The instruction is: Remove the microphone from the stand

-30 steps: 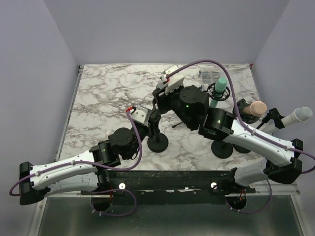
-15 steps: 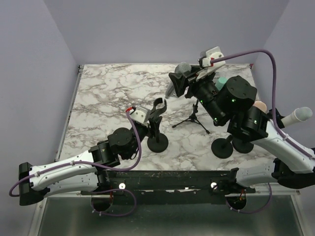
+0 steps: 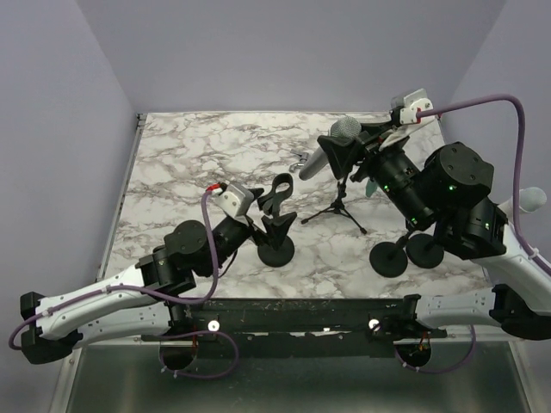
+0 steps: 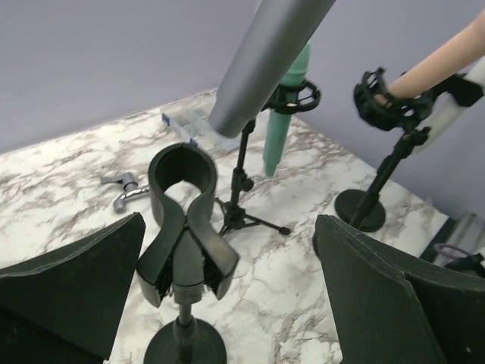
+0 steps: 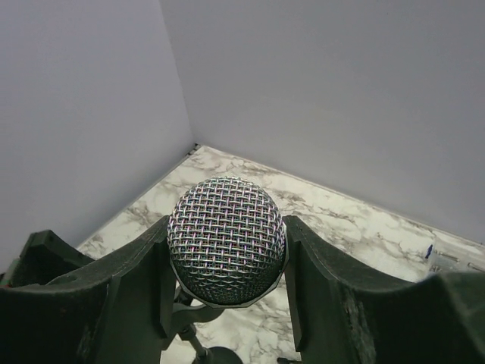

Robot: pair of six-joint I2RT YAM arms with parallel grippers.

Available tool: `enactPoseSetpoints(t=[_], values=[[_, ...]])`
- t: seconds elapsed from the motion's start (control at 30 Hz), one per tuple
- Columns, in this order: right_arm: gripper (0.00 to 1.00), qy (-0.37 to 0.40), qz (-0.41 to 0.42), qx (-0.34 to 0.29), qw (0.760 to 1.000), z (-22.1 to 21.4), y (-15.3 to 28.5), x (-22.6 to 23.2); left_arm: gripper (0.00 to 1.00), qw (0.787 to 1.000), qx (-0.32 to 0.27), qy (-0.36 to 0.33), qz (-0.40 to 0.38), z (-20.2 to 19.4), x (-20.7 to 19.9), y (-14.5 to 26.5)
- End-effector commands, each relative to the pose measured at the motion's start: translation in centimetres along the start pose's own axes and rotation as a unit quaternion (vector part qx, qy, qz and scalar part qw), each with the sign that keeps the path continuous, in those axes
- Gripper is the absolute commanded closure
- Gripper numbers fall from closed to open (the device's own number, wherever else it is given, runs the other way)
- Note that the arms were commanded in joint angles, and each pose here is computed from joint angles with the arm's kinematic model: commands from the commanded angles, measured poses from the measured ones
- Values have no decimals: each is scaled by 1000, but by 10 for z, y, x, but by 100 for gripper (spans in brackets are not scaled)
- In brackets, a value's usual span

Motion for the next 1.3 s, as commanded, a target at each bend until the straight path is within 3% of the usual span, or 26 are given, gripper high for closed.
enactPoseSetpoints(t=[0.0,0.33,0.97,1.17,1.27], values=[[99,-12,25,24,999,-6,12,-2,1,997,-42,-1,-65,39,-2,13],[99,-21,34,97,994,-27,20,-1,1,991,-29,-2,-131,79,-19,-4],[99,-63,89,135,985,-52,35,4,16,991,26,-19,-133,56,-41,-53],[99,-71,99,134,983,-55,39,4,30,993,17,-33,-116,60,-39,-61],[99,-73,100,133,983,-56,40,3,46,992,3,-31,-119,65,-39,-61]])
Point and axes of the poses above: each gripper's point midway between its finger pads, its own y axis back along the fingers, its own x axis along the line the jaws close on, z = x × y, the point moved 10 cm from there along y, back along the fingers, and after that the axes turned 6 degrees about -y, right-handed, at the moved point
